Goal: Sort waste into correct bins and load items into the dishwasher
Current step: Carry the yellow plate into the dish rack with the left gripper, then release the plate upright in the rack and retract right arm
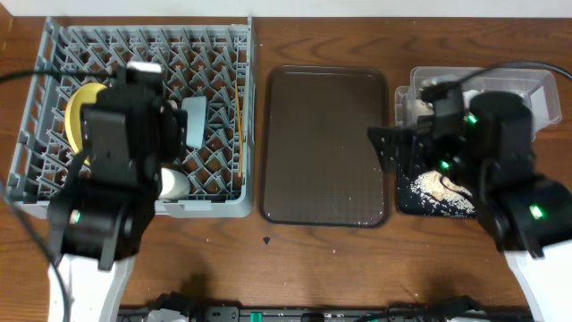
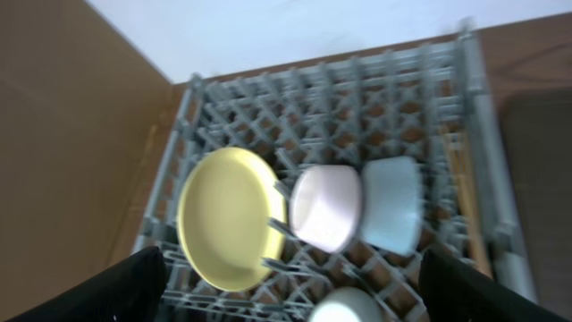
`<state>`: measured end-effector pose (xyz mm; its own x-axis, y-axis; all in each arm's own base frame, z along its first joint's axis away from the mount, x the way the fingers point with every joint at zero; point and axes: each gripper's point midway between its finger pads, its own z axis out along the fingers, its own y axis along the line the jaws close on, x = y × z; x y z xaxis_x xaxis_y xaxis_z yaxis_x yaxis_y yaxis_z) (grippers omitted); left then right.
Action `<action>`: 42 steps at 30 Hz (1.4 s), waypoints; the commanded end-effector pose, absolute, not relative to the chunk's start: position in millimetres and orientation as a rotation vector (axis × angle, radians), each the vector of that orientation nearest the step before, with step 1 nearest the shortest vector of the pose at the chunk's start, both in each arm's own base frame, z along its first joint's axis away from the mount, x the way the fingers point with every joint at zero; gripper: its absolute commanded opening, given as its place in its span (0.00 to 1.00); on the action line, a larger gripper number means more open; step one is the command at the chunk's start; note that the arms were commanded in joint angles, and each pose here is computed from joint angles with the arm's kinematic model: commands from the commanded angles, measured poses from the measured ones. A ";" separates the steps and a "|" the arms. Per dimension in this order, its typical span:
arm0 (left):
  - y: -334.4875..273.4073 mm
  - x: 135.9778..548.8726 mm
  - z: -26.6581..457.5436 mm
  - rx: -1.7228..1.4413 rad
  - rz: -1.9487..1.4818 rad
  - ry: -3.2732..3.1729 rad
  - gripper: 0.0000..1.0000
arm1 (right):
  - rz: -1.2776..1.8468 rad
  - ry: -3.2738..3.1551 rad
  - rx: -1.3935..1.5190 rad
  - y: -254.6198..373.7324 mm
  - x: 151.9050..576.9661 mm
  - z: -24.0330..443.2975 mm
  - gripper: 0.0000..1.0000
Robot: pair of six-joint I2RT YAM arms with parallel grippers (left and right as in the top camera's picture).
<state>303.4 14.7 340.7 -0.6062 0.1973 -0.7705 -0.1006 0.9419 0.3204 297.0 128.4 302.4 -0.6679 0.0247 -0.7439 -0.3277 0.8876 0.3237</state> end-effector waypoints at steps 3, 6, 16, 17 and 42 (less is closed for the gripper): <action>0.6 280.0 359.1 0.071 0.273 2.126 0.91 | 0.547 2.144 -0.205 118.3 274.9 332.2 0.99; 2.3 271.8 364.7 0.065 0.268 2.106 0.91 | 0.548 2.130 -0.206 115.5 264.3 337.3 0.99; 2.4 270.9 365.2 0.065 0.267 2.104 0.91 | 0.480 2.155 -0.250 107.8 255.5 330.3 0.99; 2.3 271.3 364.8 0.065 0.267 2.106 0.91 | 0.453 2.132 -0.301 107.9 256.1 333.1 0.99; 2.2 271.8 364.2 0.066 0.268 2.108 0.91 | 0.099 1.606 -0.498 65.9 224.9 188.6 0.99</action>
